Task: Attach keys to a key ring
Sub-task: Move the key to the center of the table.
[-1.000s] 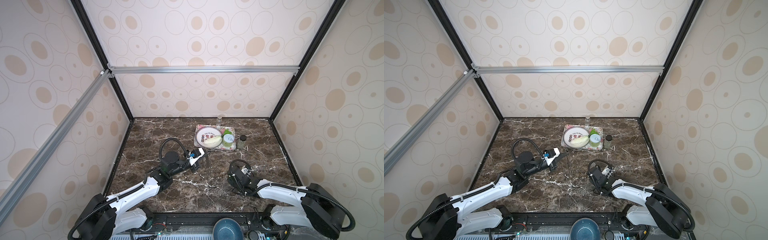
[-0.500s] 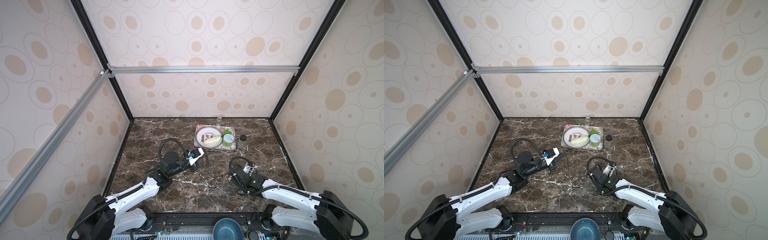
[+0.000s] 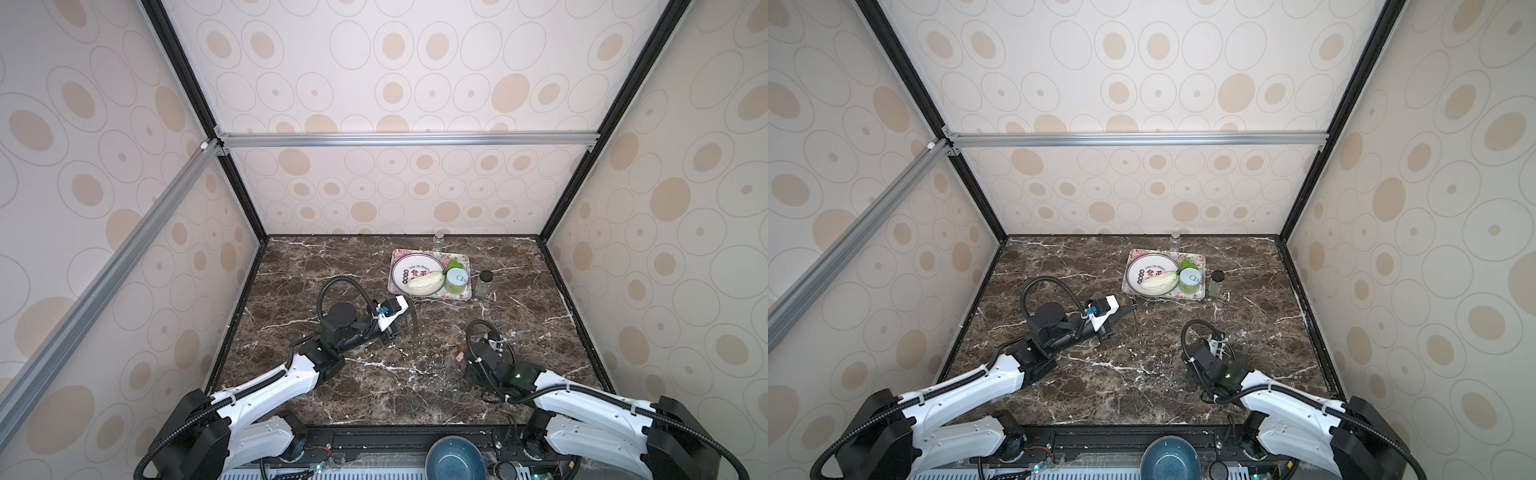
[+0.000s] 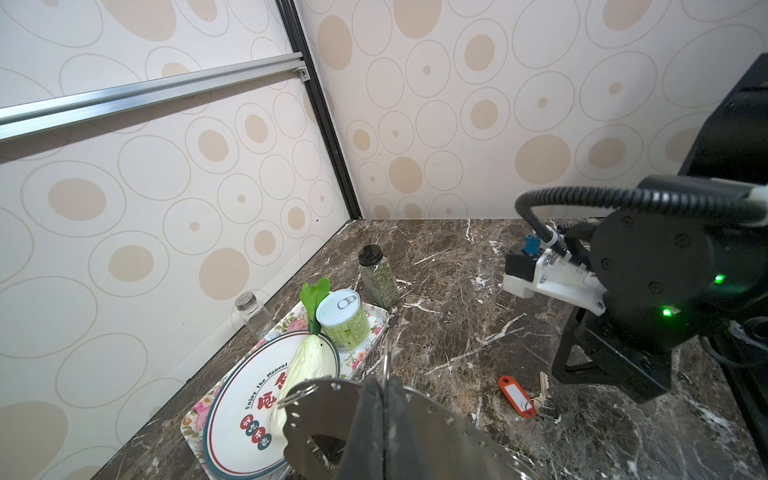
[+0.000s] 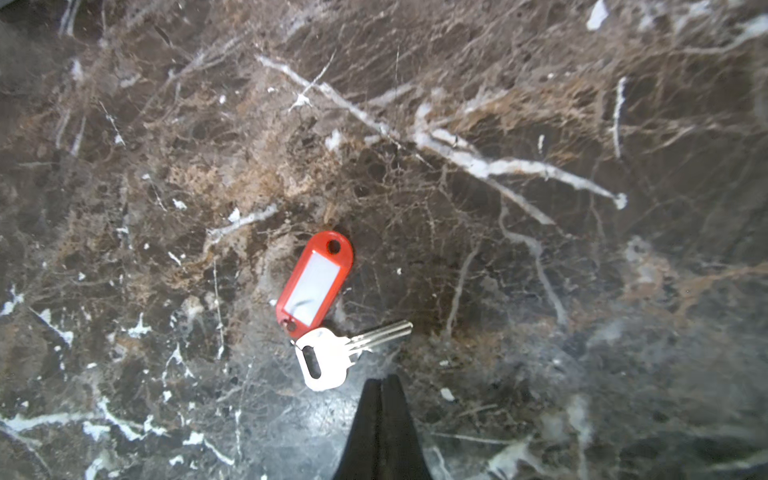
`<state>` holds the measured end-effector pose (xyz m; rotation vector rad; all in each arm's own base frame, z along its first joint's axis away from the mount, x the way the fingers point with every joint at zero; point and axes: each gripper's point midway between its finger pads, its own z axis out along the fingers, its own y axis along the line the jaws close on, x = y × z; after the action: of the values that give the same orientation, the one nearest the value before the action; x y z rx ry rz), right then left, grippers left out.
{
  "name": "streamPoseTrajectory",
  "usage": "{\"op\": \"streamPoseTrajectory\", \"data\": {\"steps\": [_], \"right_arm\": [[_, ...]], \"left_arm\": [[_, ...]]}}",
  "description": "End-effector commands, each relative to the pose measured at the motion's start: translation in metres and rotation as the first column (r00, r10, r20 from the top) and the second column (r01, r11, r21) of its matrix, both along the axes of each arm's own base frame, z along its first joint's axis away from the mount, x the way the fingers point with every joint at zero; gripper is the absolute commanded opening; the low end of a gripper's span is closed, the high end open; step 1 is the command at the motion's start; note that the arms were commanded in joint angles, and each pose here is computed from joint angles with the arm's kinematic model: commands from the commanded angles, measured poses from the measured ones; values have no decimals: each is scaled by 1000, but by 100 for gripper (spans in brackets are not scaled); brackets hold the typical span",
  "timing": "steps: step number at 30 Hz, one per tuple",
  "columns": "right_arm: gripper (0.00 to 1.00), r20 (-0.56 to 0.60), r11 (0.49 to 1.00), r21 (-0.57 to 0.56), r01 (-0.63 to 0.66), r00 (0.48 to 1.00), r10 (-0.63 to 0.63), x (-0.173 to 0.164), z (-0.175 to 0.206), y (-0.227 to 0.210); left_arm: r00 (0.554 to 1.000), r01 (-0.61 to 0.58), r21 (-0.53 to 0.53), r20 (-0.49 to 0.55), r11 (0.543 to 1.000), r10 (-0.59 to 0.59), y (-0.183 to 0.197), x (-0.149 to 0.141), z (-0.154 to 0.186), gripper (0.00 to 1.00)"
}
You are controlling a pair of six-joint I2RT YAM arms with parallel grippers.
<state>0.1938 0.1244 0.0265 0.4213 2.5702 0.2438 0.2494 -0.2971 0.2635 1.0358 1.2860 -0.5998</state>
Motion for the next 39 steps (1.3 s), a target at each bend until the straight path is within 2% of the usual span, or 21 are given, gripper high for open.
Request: {"op": "streamPoseTrajectory", "data": {"steps": [1,9,13,18,25,32,36,39], "right_arm": [[0,-31,1000,-14,-12,999,12,0,-11,5],[0,-90,997,-77,23,995,-30,14,-40,-3],[0,-61,999,-46,-15,998,12,29,-41,6],[0,-62,994,-102,-24,998,17,41,-41,4],[0,-50,988,-76,-138,990,135,59,-44,28],[1,-55,961,-30,-276,960,274,71,-42,60],[2,-78,959,-25,-284,956,281,70,-42,63],[2,-107,964,-67,-256,963,248,65,-45,53]], "left_arm": [[998,14,-61,58,998,-11,-1,-4,26,0],[998,7,-65,69,998,-2,2,-6,29,0],[997,3,-69,73,998,2,4,-7,29,0],[997,3,-70,75,998,2,4,-7,30,0],[997,2,-71,75,997,3,5,-7,30,0],[997,-4,-75,79,997,10,6,-7,31,0],[997,-7,-75,81,997,13,6,-7,32,0],[997,-8,-74,82,997,14,7,-7,32,0]]}}
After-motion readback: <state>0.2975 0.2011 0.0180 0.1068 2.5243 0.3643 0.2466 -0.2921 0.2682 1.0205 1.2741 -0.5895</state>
